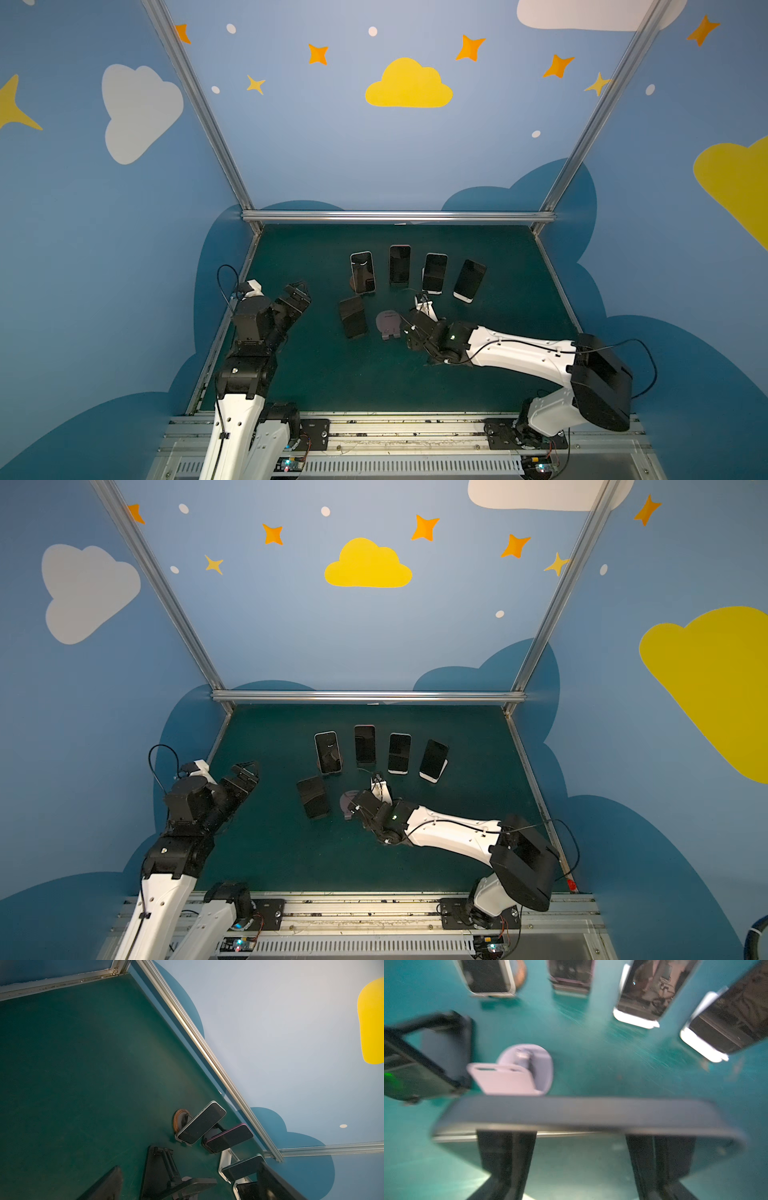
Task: Remove the phone from the phone stand
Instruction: Remove the phone from the phone stand, then place the phone to the middle-right of the table.
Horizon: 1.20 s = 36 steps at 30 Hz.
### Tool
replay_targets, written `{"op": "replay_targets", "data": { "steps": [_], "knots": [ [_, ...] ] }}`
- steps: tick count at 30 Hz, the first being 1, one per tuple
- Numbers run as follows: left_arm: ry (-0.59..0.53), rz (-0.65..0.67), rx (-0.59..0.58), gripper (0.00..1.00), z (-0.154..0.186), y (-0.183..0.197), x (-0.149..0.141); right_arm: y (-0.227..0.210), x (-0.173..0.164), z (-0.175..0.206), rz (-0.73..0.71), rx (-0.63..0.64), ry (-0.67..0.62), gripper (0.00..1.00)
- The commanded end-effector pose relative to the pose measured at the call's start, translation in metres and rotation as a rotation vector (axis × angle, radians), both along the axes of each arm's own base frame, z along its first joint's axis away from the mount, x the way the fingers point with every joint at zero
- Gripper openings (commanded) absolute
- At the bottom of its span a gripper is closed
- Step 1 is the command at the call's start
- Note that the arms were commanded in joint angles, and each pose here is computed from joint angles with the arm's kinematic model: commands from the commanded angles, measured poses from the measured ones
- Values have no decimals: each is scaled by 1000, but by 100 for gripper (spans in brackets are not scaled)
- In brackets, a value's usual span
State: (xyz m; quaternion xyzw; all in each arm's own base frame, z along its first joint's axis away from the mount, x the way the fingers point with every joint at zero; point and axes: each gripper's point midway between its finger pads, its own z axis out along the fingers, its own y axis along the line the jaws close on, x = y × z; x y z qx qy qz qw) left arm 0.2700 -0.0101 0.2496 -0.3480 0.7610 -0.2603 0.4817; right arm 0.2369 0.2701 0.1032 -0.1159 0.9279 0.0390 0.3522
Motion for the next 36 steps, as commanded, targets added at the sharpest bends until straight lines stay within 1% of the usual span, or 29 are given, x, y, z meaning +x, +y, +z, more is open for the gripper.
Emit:
{"op": "replay_targets", "data": {
  "steps": [1,8,15,18,21,25,32,36],
  "knots": [
    [-12,-15,7,100,2,-2,1,-16,-6,3,-18,3,22,57],
    [-10,-29,6,100,2,-5,1,-47,-12,-11,-61,13,82,57],
    [-14,-50,6,100,3,-10,1,-65,-17,-19,-84,3,129,57],
    [-35,-87,-15,100,4,-19,4,-72,-19,-22,-94,5,149,57],
    [-53,-96,-38,100,5,-22,6,-80,-20,-25,-105,10,167,57],
    [-53,-95,-57,100,3,-23,5,-90,-22,-27,-112,18,208,57],
    [-42,-107,-97,100,-10,-29,7,-104,-27,-30,-112,17,286,57],
    [-40,-108,-108,100,-11,-30,8,-110,-29,-28,-118,29,313,57]
  ]
}}
